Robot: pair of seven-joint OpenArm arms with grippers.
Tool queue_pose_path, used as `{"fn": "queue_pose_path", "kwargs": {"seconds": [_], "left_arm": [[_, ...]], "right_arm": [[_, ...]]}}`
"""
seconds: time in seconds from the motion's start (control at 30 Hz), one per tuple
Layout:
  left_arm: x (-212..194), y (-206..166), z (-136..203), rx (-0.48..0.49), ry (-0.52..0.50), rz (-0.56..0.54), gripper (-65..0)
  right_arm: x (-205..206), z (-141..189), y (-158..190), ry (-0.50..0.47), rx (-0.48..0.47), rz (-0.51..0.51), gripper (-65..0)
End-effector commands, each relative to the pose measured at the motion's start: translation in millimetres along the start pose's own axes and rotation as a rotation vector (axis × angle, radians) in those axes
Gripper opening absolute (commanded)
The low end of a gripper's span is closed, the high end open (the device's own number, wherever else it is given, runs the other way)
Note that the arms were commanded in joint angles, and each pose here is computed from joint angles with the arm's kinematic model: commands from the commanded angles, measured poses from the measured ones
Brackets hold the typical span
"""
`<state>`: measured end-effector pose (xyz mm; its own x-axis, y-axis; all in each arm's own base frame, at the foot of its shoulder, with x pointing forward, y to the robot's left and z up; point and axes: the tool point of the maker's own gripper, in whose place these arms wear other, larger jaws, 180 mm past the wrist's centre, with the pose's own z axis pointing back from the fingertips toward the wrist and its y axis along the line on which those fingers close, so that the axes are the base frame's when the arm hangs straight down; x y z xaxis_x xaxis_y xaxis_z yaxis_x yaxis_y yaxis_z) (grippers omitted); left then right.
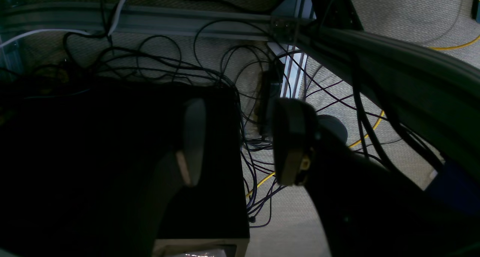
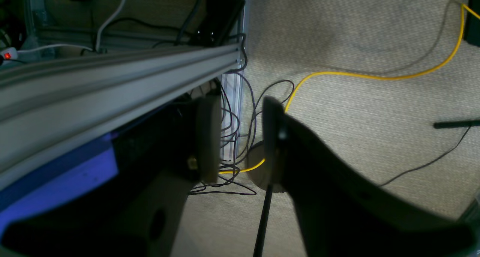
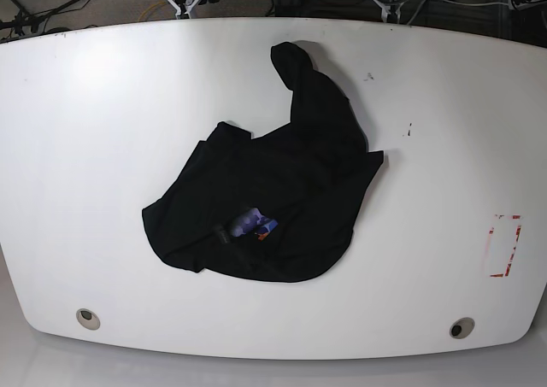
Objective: Fold the T-shirt properly
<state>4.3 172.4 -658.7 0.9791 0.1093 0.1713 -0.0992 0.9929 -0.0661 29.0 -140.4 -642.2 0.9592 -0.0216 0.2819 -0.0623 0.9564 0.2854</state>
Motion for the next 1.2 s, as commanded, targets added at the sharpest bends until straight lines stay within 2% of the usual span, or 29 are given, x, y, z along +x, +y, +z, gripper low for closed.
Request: {"fn": "queue_pose_path", "kwargs": {"seconds": [0.0, 0.03, 0.5, 0.8, 1.0, 1.17], "left_arm": [[-20.7, 7.2, 11.5, 0.025, -0.096, 0.003, -37.6], [-33.6, 4.2, 6.8, 0.010, 0.052, 0.000, -38.9], [-33.6, 5.4, 7.1, 0.012, 0.050, -0.001, -38.9], [-20.2, 20.7, 15.8, 0.048, -0.087, -0.030, -38.9], [-19.8, 35.3, 27.8, 0.078, -0.139, -0.067, -39.2], [-23.0, 48.8, 44.4, 0.108, -0.180, -0.109, -39.2]], "right_arm": [[-6.5, 7.5, 9.5, -0.040, 0.028, 0.015, -47.1], [-10.3, -2.3, 18.2, 0.002, 0.024, -0.025, -47.4], [-0.5, -6.6, 24.0, -0.016, 0.033, -0.026, -47.4], [-2.9, -0.8, 24.2, -0.080, 0.029, -0.038, -47.7], [-8.2, 13.9, 32.2, -0.135, 0.041, -0.005, -47.7], [-18.9, 33.0, 40.2, -0.128, 0.037, 0.048, -47.7]]}}
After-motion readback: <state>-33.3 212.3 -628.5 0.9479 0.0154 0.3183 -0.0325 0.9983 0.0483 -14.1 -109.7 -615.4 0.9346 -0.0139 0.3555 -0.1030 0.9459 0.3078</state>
